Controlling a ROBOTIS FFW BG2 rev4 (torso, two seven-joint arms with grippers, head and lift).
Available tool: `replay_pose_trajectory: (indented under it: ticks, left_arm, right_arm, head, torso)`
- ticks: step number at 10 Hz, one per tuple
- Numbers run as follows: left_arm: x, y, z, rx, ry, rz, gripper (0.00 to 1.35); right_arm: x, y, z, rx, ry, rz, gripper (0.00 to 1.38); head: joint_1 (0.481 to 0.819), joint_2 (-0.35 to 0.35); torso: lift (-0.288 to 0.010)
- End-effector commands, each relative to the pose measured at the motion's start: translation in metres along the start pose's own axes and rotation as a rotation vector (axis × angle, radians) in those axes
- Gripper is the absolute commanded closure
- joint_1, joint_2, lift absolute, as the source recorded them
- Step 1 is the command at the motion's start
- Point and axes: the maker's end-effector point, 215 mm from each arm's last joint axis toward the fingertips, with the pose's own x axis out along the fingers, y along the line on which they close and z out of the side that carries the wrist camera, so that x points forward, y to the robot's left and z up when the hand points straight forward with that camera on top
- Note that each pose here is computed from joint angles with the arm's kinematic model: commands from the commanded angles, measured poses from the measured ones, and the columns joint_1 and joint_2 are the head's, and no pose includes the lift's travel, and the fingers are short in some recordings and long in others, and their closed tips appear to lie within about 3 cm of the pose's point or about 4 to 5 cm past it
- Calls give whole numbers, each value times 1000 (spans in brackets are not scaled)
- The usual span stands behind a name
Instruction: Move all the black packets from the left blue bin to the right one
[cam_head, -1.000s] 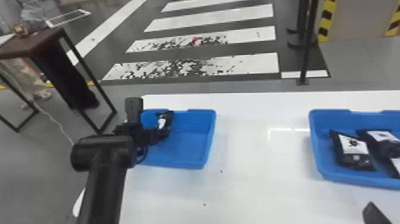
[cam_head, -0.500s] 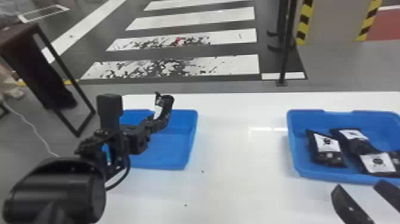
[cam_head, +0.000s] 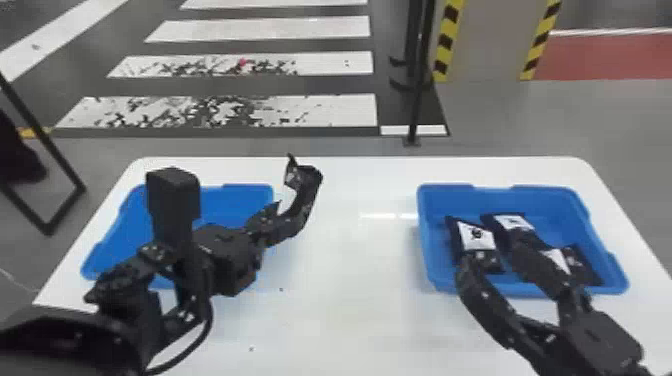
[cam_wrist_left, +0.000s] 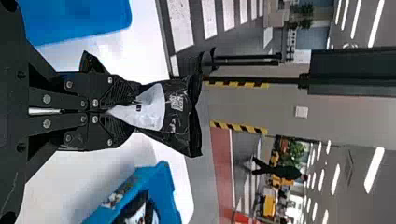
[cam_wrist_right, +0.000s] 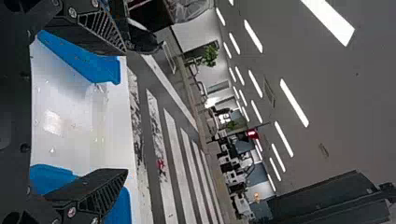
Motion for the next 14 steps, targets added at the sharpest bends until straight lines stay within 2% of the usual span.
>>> replay_pose_trajectory:
  ticks: [1, 4, 7, 12, 13, 14]
  left_arm:
    - [13, -49, 9, 7, -23, -104, 1165]
    - [23, -107, 24, 28, -54, -234, 1165]
    - [24, -140, 26, 17, -56, -311, 1165]
    - [25, -185, 20, -20, -45, -421, 1165]
    - [25, -192, 19, -25, -43, -439, 1165]
    - [25, -195, 17, -31, -37, -446, 1165]
  right_arm:
    - [13, 8, 5, 18, -22, 35, 139]
    - [35, 30, 15, 61, -64, 109, 139]
    - [48, 34, 13, 100, -74, 139, 139]
    - [69, 32, 15, 121, -89, 169, 145]
    - [72, 30, 12, 136, -87, 166, 205]
    - [74, 27, 11, 143, -87, 163, 525]
  head:
    - [695, 26]
    - [695, -55]
    - [695, -78]
    - [695, -136]
    - [695, -142]
    - [695, -148]
  torso:
    - [-140]
    - [-140]
    - [-140]
    - [-140]
    - [-140]
    - [-140]
